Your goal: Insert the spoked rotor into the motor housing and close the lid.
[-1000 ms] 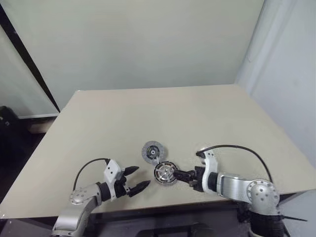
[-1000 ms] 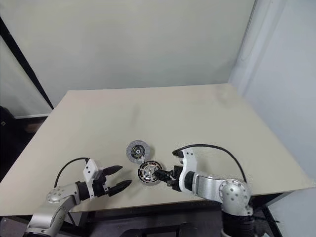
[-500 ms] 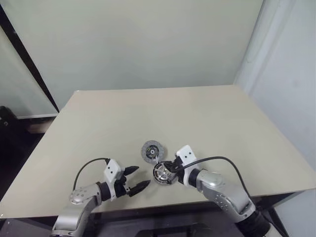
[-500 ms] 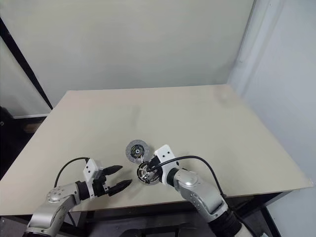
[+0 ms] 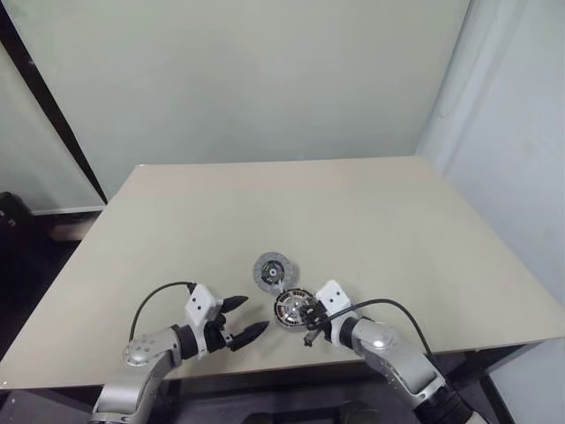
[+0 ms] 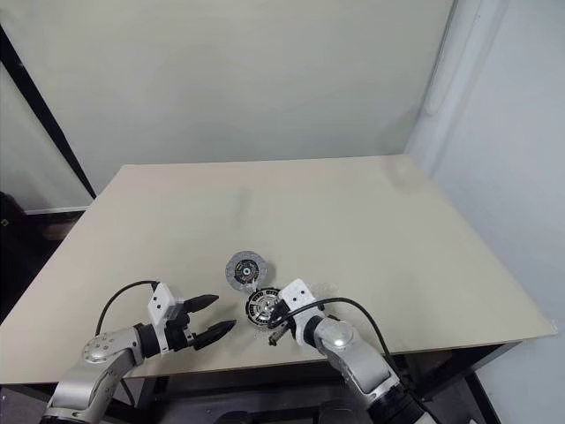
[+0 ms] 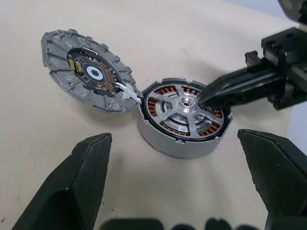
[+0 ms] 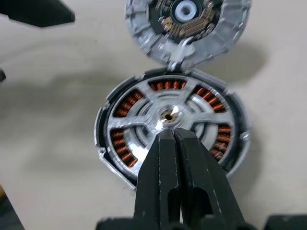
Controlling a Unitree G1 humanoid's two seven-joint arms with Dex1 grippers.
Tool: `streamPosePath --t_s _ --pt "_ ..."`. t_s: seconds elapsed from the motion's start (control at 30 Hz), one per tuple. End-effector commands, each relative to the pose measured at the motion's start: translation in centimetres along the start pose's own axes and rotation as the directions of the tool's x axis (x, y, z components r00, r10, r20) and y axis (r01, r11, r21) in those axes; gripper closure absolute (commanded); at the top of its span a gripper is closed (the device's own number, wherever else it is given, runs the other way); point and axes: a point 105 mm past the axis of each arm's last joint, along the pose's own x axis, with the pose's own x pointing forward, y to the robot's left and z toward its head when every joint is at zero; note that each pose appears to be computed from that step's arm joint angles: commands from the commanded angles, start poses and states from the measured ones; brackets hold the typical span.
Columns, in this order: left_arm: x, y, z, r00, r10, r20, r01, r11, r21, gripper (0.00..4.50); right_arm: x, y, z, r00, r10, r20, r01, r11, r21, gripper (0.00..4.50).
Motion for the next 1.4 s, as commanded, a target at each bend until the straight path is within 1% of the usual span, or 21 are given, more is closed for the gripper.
streamPosePath --t_s 0.03,0.1,0.2,0.4,0.5,0.57,0.63,0.7,0.73,0.8,0.93,1.0,1.03,1.07,1.17,1.27,1.4 --pt "0.1 0.1 1.3 0.999 0.0 0.04 -0.002 0.999 0.039 0.0 -0.9 -0.2 5.1 0.988 0.036 0.149 -0.026 0.997 -0.067 4.08" --pt "0.1 0.1 1.3 0.999 0.002 0.043 -0.004 0.999 0.036 0.0 -1.3 -0.3 5.9 0.987 0.06 0.151 -0.044 0.993 -0.11 3.56" --pt "0.1 0.1 1.3 0.999 0.005 0.046 -0.007 0.999 0.033 0.0 -1.8 -1.0 6.8 0.987 0.05 0.154 -0.019 0.98 -0.2 2.51" --pt "-0.1 0.2 1.2 0.999 0.017 0.047 -0.018 0.999 0.027 0.0 -3.3 -1.7 6.2 0.994 0.104 0.019 -0.087 0.909 -0.407 0.38" --pt "-0.3 0.4 1.3 0.999 0.021 0.042 -0.022 0.999 0.03 0.0 -4.0 -1.9 5.3 0.986 0.125 -0.106 -0.163 0.838 -0.521 0.38" --pt "-0.6 0.4 1.3 1.0 0.011 0.023 -0.012 0.999 0.04 0.0 -4.6 -1.8 4.5 0.968 0.144 -0.206 -0.24 0.77 -0.591 0.38" --pt "-0.7 0.3 1.4 1.0 -0.012 -0.005 0.012 0.998 0.054 0.0 -5.0 -1.5 4.2 0.946 0.159 -0.281 -0.307 0.711 -0.633 0.38" --pt "-0.8 0.2 1.6 0.999 -0.031 -0.018 0.032 0.998 0.048 0.0 -5.1 -1.3 4.0 0.93 0.164 -0.33 -0.351 0.663 -0.661 0.38" --pt "-0.8 0.2 1.6 0.999 -0.036 -0.041 0.038 0.998 0.043 0.18 -5.1 -1.2 4.0 0.92 0.167 -0.354 -0.375 0.637 -0.674 0.36" --pt "-1.0 -0.1 1.3 0.989 -0.07 -0.13 0.075 0.997 0.034 0.58 -4.8 -0.6 3.7 0.899 0.184 -0.398 -0.423 0.599 -0.68 0.34" --pt "-1.2 -0.3 1.2 0.958 -0.09 -0.271 0.094 0.996 0.003 1.96 -4.0 -0.1 3.1 0.868 0.183 -0.461 -0.481 0.542 -0.689 0.34" --pt "-1.2 -0.5 1.1 0.934 -0.101 -0.342 0.111 0.994 0.011 2.72 -3.5 -0.1 2.8 0.853 0.165 -0.496 -0.504 0.51 -0.697 0.34" --pt "-1.2 -0.5 1.1 0.923 -0.098 -0.372 0.112 0.994 0.018 3.05 -3.3 0.0 2.7 0.848 0.159 -0.506 -0.511 0.501 -0.698 0.34" --pt "-1.3 -0.4 1.0 0.91 -0.091 -0.403 0.112 0.993 0.028 3.47 -3.1 0.0 2.7 0.843 0.156 -0.515 -0.518 0.496 -0.697 0.34" --pt "-1.3 -0.4 1.0 0.882 -0.083 -0.464 0.112 0.993 0.036 4.47 -2.7 -0.1 2.4 0.825 0.137 -0.548 -0.541 0.469 -0.698 0.34" --pt "-1.4 -0.5 0.9 0.858 -0.083 -0.508 0.122 0.992 0.045 4.47 -2.6 -0.4 2.1 0.806 0.108 -0.582 -0.564 0.438 -0.7 0.34" --pt "-1.2 -0.6 0.9 0.846 -0.077 -0.527 0.121 0.991 0.05 4.47 -2.4 -0.5 1.8 0.785 0.086 -0.613 -0.59 0.404 -0.699 0.34"
